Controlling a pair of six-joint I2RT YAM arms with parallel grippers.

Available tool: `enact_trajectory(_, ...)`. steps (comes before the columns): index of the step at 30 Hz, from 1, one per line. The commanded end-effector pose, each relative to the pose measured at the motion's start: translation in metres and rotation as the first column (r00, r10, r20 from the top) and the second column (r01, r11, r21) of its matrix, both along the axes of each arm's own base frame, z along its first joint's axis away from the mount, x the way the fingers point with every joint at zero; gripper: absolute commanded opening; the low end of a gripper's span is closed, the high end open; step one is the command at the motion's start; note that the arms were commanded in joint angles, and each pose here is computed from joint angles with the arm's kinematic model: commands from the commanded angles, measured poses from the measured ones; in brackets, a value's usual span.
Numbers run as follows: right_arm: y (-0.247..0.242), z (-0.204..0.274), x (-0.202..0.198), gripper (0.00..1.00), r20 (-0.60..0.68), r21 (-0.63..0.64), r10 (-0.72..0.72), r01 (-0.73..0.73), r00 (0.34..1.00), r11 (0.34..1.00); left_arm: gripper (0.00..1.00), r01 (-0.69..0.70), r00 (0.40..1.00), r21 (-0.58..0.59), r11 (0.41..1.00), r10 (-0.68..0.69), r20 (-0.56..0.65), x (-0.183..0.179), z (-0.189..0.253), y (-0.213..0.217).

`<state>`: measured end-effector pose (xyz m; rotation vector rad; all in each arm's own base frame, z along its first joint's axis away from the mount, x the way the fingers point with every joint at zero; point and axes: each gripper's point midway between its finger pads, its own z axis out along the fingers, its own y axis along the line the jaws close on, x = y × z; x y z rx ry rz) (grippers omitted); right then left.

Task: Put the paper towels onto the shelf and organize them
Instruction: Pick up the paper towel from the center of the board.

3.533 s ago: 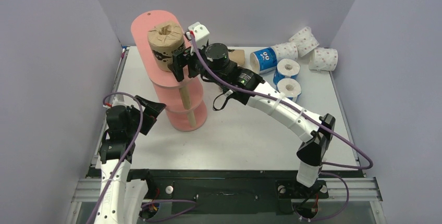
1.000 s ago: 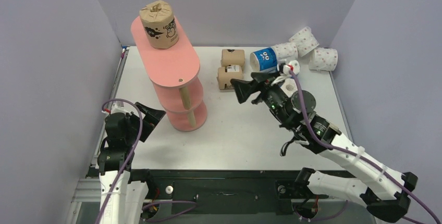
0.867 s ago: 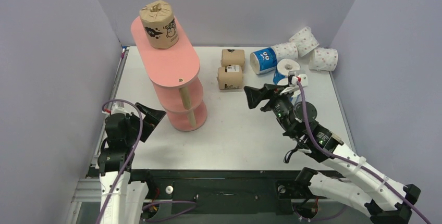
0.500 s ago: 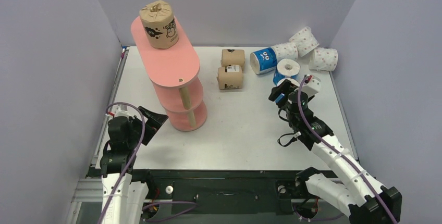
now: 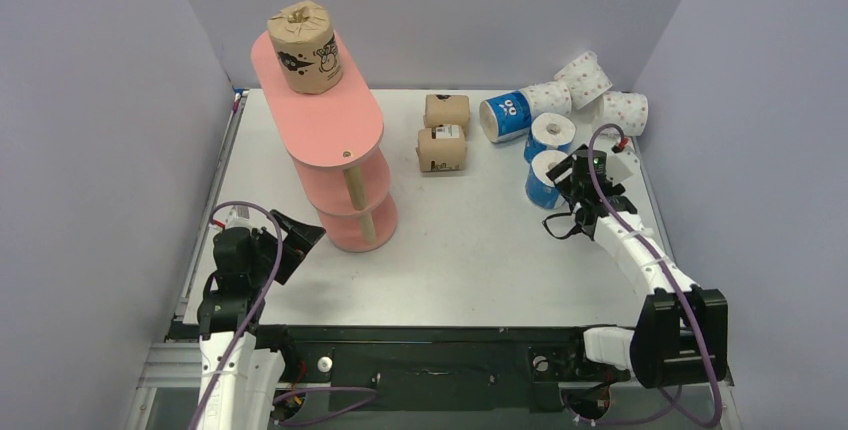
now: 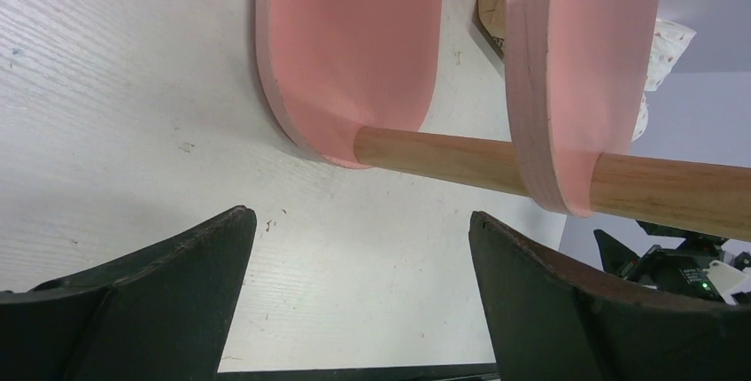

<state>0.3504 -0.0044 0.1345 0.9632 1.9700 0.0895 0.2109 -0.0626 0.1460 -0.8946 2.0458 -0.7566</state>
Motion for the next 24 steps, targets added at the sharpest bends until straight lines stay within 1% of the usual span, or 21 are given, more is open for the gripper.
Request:
enact_trajectory(1,0.005,0.019,0.033,0.75,0.061,0.045,0.016,-0.019,0.998,0.999,0.89,0.022,0.997,0.013,1.000,-0.023,0.071,0.008,0.012,-0.002)
enact_trajectory(4,-0.001,0.006,0.043,0.73,0.034,0.055,-0.003,0.002,0.999,0.998,0.90,0.009,0.998,0.034,0.999,-0.011,0.068,0.006,0.011,0.002)
enact_trajectory(8,-0.004,-0.007,0.050,0.72,0.025,0.075,-0.020,0.018,0.999,0.997,0.90,0.008,0.997,0.030,1.000,-0.010,0.079,0.007,0.014,0.002)
enact_trajectory(17,-0.008,-0.018,0.060,0.64,0.007,0.086,-0.029,0.028,1.000,0.996,0.90,0.006,0.997,0.032,0.999,-0.008,0.075,0.009,0.012,0.003)
enact_trajectory(21,-0.007,-0.027,0.060,0.59,-0.023,0.088,-0.022,0.024,1.000,0.996,0.90,0.008,0.997,0.026,1.000,-0.010,0.072,0.008,0.010,0.002)
enact_trajectory(24,-0.007,-0.033,0.057,0.50,-0.039,0.086,-0.013,0.016,0.999,0.996,0.90,0.009,0.997,0.026,1.000,-0.011,0.074,0.008,0.011,0.002)
